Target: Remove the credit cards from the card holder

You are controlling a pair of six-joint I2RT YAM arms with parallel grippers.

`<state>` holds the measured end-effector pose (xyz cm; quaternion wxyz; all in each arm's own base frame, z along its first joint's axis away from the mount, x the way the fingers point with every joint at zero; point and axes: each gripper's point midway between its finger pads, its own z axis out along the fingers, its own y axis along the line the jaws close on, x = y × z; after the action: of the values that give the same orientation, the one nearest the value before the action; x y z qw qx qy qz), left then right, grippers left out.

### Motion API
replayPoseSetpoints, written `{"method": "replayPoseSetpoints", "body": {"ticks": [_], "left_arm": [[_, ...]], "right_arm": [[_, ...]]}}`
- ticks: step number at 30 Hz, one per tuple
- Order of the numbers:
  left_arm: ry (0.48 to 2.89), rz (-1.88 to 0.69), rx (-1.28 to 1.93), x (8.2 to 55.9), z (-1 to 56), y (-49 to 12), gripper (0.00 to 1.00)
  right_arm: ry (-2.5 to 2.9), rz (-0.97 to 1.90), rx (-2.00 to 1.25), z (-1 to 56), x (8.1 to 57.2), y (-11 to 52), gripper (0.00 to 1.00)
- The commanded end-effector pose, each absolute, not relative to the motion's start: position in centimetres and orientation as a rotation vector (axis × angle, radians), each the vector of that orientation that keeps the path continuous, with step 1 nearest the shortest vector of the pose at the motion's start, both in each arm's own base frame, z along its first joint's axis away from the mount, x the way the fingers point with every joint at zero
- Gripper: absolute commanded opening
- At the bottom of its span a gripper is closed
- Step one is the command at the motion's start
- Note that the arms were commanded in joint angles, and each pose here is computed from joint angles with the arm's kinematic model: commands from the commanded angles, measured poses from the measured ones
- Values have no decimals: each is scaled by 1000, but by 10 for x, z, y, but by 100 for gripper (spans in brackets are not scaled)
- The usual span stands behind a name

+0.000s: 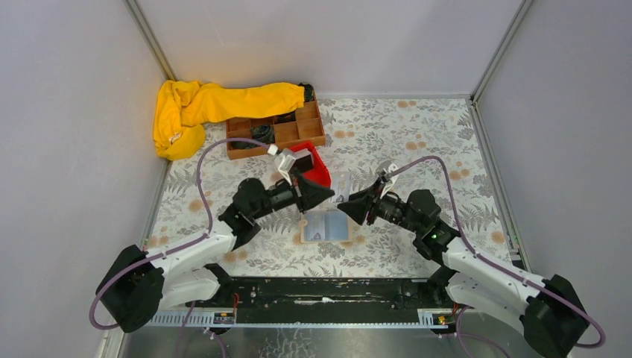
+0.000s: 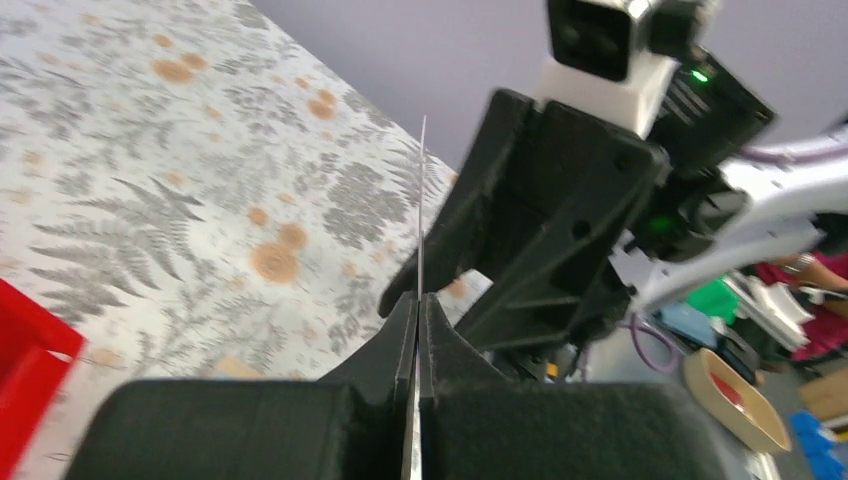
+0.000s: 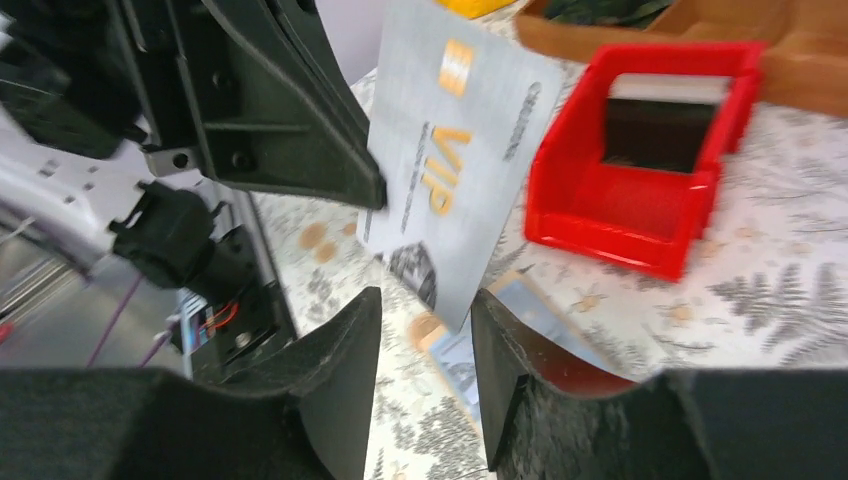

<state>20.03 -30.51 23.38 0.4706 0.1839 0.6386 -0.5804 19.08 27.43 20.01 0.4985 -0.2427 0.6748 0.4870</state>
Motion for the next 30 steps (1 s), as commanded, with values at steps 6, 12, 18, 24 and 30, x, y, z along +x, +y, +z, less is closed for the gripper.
{"method": "replayPoseSetpoints", "body": {"ticks": [6, 12, 18, 24, 30], "left_arm": [[1878, -859, 694, 263, 211, -275, 0], [1903, -536, 763, 308, 227, -238, 0], [1888, -326, 1073, 321, 223, -223, 0], [1975, -481, 1247, 339, 204, -211, 0], [2093, -506, 1339, 359, 172, -196, 0]], "right_arm": [[1687, 809, -398, 205, 240, 231, 45], [1784, 801, -331, 172, 239, 226, 44], [1859, 802, -312, 146, 235, 224, 43], [1906, 795, -314, 128, 237, 227, 43], [1970, 783, -312, 105, 240, 230, 43]]}}
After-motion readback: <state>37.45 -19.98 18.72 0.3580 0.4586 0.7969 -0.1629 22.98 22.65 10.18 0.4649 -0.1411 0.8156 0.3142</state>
